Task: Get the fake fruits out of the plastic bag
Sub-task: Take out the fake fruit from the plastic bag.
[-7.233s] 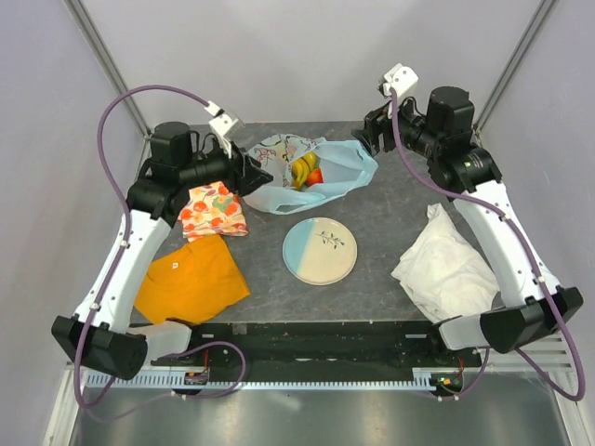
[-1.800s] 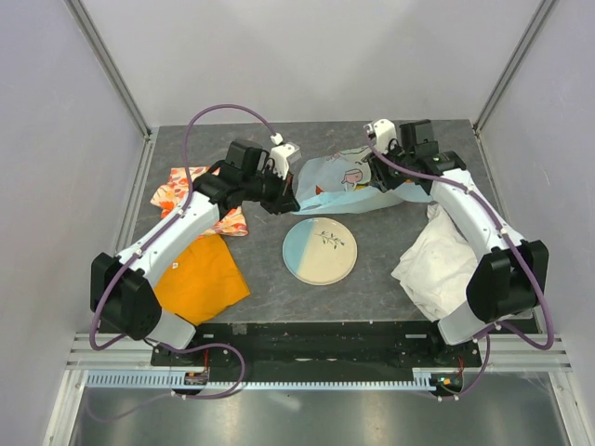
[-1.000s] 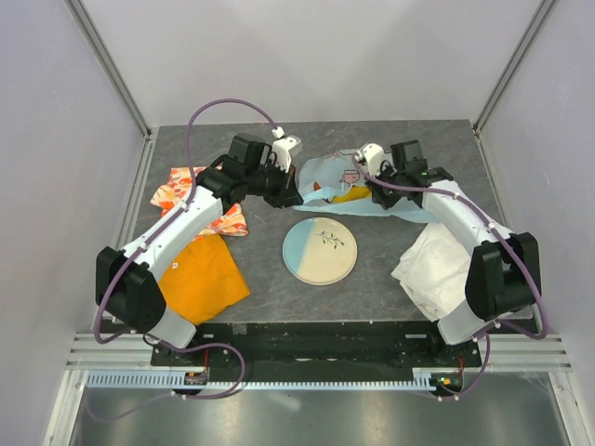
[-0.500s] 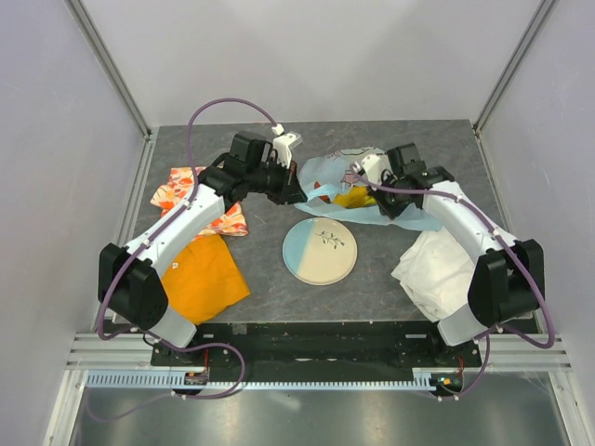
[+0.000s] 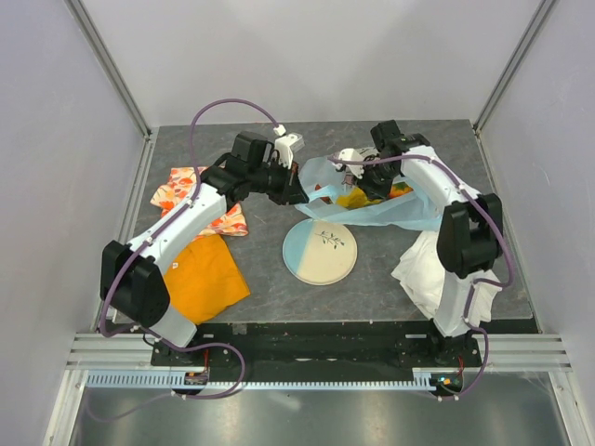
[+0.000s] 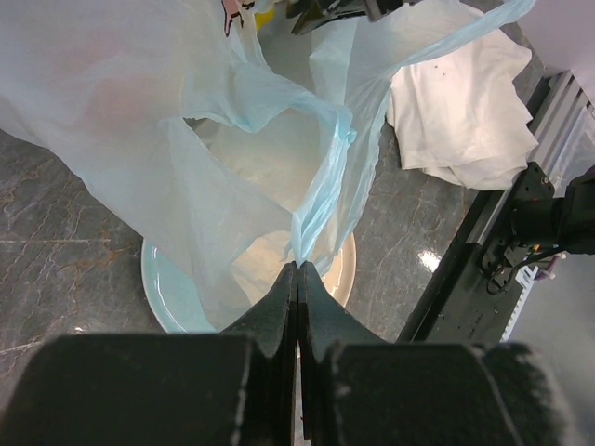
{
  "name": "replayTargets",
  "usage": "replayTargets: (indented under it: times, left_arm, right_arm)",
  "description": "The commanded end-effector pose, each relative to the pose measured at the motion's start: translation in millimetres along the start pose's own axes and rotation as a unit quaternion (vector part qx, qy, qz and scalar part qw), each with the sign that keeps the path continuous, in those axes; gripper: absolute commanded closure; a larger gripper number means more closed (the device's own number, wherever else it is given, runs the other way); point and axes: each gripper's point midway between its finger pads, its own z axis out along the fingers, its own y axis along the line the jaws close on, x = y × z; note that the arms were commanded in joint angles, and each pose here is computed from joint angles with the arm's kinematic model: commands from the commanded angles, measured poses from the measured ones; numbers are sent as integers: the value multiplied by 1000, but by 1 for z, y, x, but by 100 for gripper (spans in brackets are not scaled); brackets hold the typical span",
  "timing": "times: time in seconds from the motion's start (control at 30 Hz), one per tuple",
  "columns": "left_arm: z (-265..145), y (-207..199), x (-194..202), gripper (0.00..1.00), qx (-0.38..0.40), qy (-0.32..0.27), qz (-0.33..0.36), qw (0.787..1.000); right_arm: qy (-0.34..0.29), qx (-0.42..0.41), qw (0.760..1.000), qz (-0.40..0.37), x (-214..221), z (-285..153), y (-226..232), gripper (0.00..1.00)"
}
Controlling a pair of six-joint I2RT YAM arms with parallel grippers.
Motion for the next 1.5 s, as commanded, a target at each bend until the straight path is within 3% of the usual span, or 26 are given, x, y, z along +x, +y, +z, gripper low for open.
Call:
replayTargets:
  times: [0.0,0.17,0.4,0.63,0.8,1.03,1.13,1.27,1.47]
  left_arm:
    - [-1,-6,-15,99,14,-21,5,1000]
    - [1,-5,-13,98,13,-19,5,1000]
    - [4,-4,-11,99,18,-13,3,1000]
    - [8,0,-12,98,12,-12,4,1000]
    - [7,0,-12,98,12,-12,8,1000]
    - [8,1,-12,98,11,-11,8,1000]
    - [7,0,-14,99,12,-13,12,1000]
    - [7,2,-15,98,7,-15,17,1000]
    - [9,7,-35,98,-7,-33,33,999]
  right_arm:
    - [-1,-33,992,-125,-15,-10,-9,78]
    - [22,-24,987,-156,-11,-1,-25,76]
    - [58,-68,967,-238,11,21,-23,61]
    - [78,-83,942,-315,14,38,-22,60]
    - [82,-70,930,-351,12,48,-30,53]
    - [135,-122,905,-385,43,64,-25,52]
    - [164,-135,902,-375,55,69,-26,57]
    - [145,-99,912,-371,37,53,-37,87]
    - [31,-35,930,-364,-32,-20,-25,94]
